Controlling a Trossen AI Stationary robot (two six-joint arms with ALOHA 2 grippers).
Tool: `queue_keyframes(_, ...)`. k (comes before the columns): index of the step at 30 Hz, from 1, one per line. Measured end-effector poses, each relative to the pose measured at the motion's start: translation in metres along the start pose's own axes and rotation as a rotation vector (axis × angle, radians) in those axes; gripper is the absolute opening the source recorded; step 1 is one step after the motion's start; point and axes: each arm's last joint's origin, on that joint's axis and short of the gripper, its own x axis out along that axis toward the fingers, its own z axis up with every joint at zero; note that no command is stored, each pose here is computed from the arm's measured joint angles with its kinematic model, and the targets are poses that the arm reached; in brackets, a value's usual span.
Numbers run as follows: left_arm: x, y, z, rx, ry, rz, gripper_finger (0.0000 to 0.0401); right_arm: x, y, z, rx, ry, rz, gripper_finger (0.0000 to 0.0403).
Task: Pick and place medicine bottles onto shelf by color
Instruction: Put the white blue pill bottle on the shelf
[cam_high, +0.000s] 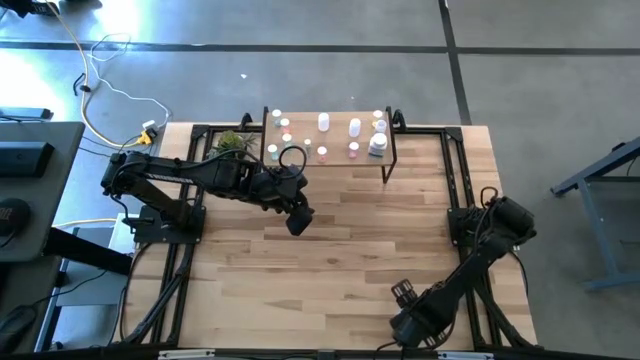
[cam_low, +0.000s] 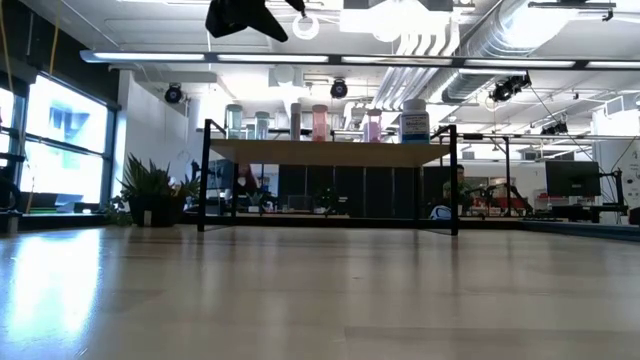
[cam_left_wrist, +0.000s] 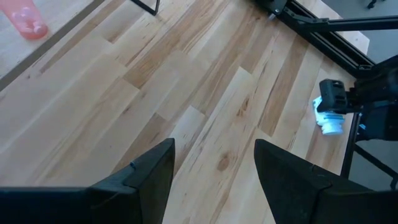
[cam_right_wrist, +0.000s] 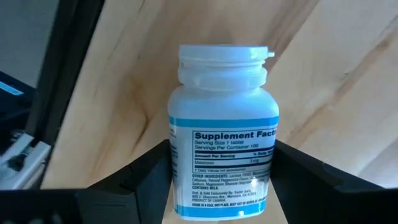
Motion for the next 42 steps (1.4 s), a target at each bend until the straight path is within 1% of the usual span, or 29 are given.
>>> queue_keyframes(4, 0.0, 0.0, 0.0, 0.0, 0.0, 0.0, 0.0211, 0.003, 0.001, 0.003, 0.019, -0.016, 0.022, 0.0228)
queue_keyframes(10, 0.0, 0.0, 0.0, 0.002, 0.0, 0.0, 0.0211, 0.001, 0.002, 0.003, 0.076, -0.025, 0.034, 0.0188)
queue_keyframes(16, 0.001, 0.002, 0.002, 0.0, 0.006, -0.005, 0.0211, -0.001, 0.001, 0.004, 0.122, -0.033, 0.03, 0.0187)
queue_keyframes(20, 0.002, 0.007, 0.005, 0.034, 0.025, -0.028, 0.0211, -0.009, -0.003, 0.003, 0.157, -0.08, -0.028, 0.0188)
queue_keyframes(24, 0.003, 0.013, 0.009, 0.058, 0.048, -0.059, 0.0211, -0.022, -0.017, 0.004, 0.195, -0.147, -0.118, 0.0185)
queue_keyframes(26, 0.003, 0.015, 0.01, 0.079, 0.046, -0.057, 0.0211, -0.027, -0.024, 0.005, 0.218, -0.16, -0.125, 0.0185)
queue_keyframes(30, 0.003, 0.016, 0.011, 0.155, 0.042, -0.056, 0.0211, -0.036, -0.042, 0.008, 0.272, -0.19, -0.138, 0.0186)
queue_keyframes(34, -0.002, 0.016, 0.012, 0.268, 0.025, -0.061, 0.0211, -0.044, -0.06, 0.012, 0.337, -0.229, -0.131, 0.0185)
queue_keyframes(39, -0.014, 0.019, 0.015, 0.43, -0.013, -0.071, 0.0211, -0.064, -0.087, 0.018, 0.486, -0.35, -0.094, 0.0186)
queue_keyframes(42, -0.022, 0.021, 0.017, 0.538, -0.039, -0.07, 0.0211, -0.081, -0.103, 0.019, 0.547, -0.45, -0.074, 0.0186)
